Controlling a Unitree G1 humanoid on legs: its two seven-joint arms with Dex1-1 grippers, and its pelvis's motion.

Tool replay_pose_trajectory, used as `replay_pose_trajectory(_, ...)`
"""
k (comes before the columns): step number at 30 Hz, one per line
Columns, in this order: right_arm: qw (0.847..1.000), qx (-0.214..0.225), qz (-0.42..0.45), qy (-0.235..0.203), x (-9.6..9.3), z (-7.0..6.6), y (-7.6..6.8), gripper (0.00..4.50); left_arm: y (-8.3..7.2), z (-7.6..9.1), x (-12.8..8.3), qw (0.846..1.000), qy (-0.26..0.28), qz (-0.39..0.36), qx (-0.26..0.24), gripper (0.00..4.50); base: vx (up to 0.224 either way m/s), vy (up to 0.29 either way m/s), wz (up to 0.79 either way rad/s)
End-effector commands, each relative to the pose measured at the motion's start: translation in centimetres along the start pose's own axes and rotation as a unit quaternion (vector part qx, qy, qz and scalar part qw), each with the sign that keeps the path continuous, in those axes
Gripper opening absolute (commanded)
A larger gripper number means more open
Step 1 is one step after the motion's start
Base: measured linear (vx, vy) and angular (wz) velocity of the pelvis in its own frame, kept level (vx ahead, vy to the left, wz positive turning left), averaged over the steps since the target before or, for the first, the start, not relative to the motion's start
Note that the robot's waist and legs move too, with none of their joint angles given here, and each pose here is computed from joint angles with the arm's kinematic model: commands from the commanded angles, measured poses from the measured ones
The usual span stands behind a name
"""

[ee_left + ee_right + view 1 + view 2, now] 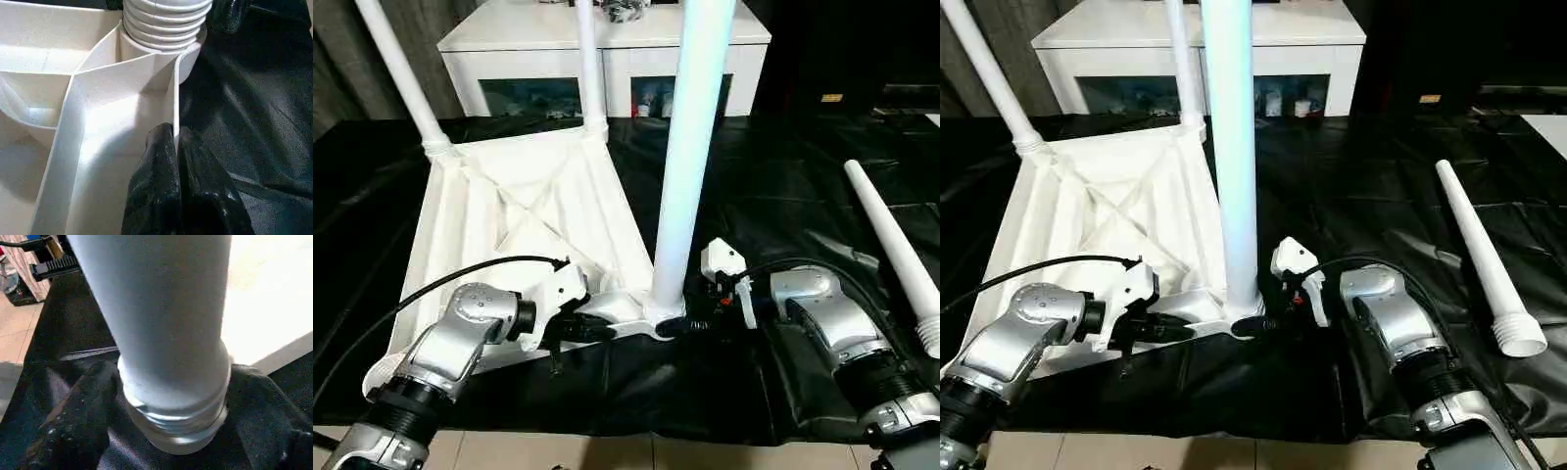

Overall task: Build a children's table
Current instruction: Rotate leg to tighten

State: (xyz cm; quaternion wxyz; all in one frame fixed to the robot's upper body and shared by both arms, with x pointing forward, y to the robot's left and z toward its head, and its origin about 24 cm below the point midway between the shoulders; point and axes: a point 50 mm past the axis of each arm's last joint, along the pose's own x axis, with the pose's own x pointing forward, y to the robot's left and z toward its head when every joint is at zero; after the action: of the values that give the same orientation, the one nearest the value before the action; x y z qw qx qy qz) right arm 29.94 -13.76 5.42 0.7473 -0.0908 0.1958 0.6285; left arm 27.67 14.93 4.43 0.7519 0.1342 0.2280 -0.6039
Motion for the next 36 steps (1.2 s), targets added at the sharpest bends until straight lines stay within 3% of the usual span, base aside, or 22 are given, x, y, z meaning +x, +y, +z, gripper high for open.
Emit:
replay_pose_trajectory(1, 0.999, -0.001, 0.031, -0.011, 0.7, 0.2, 0.8, 3.13, -0.3, 1.3, 0.4, 0.999, -0.027, -0.014, 0.021, 0.00, 0.000, 0.000, 0.00)
replay_pose_trajectory(9, 1.000, 0.002, 0.023, -0.015, 1.2, 0.0, 0.8, 2.75, -0.2, 1.1, 0.6, 0.999, -0.022, -0.013, 0.022, 0.00, 0.000, 0.000, 0.00)
replay_pose_trajectory(12, 0.994, 0.012, -0.106, -0.020, 2.6, -0.4, -0.8, 2.74, 0.8, 1.1, 1.2, 0.999, -0.012, 0.044, 0.018, 0.00, 0.000, 0.000, 0.00)
replay_pose_trajectory(14, 0.991, 0.018, -0.131, -0.019, 2.8, -0.5, -1.1, 2.72, 1.1, 1.2, 1.4, 0.998, -0.011, 0.060, 0.015, 0.00, 0.000, 0.000, 0.00)
replay_pose_trajectory(16, 0.978, 0.058, -0.195, -0.032, 4.0, -0.7, -1.7, 2.72, 2.0, 2.0, 2.6, 0.994, -0.030, 0.106, -0.018, 0.00, 0.000, 0.000, 0.00)
replay_pose_trajectory(19, 0.966, 0.082, -0.242, -0.034, 4.8, -0.7, -2.1, 2.70, 2.5, 2.6, 3.4, 0.988, -0.040, 0.140, -0.040, 0.00, 0.000, 0.000, 0.00)
replay_pose_trajectory(21, 0.946, 0.109, -0.305, -0.032, 5.5, -0.6, -2.7, 2.70, 3.2, 3.6, 4.6, 0.979, -0.054, 0.184, -0.071, 0.00, 0.000, 0.000, 0.00)
replay_pose_trajectory(23, 0.914, 0.148, -0.377, -0.028, 6.3, -0.7, -3.3, 2.70, 3.8, 4.7, 6.2, 0.965, -0.065, 0.234, -0.103, 0.00, 0.000, 0.000, 0.00)
replay_pose_trajectory(28, 0.888, 0.160, -0.429, -0.029, 7.7, -0.3, -3.7, 2.69, 4.0, 5.5, 7.8, 0.956, -0.049, 0.272, -0.098, 0.00, 0.000, 0.000, 0.00)
replay_pose_trajectory(32, 0.892, 0.156, -0.420, -0.056, 8.2, 0.4, -3.6, 2.69, 3.9, 5.6, 8.0, 0.959, -0.044, 0.266, -0.084, 0.00, 0.000, 0.000, 0.00)
replay_pose_trajectory(34, 0.903, 0.152, -0.391, -0.089, 8.3, 1.1, -3.4, 3.25, 3.8, 5.4, 7.7, 0.962, -0.046, 0.256, -0.077, 0.00, 0.000, 0.000, 0.00)
replay_pose_trajectory(36, 0.911, 0.137, -0.375, -0.098, 7.7, 1.3, -3.6, 3.41, 3.5, 5.2, 7.2, 0.968, -0.050, 0.237, -0.066, 0.00, 0.000, 0.000, 0.00)
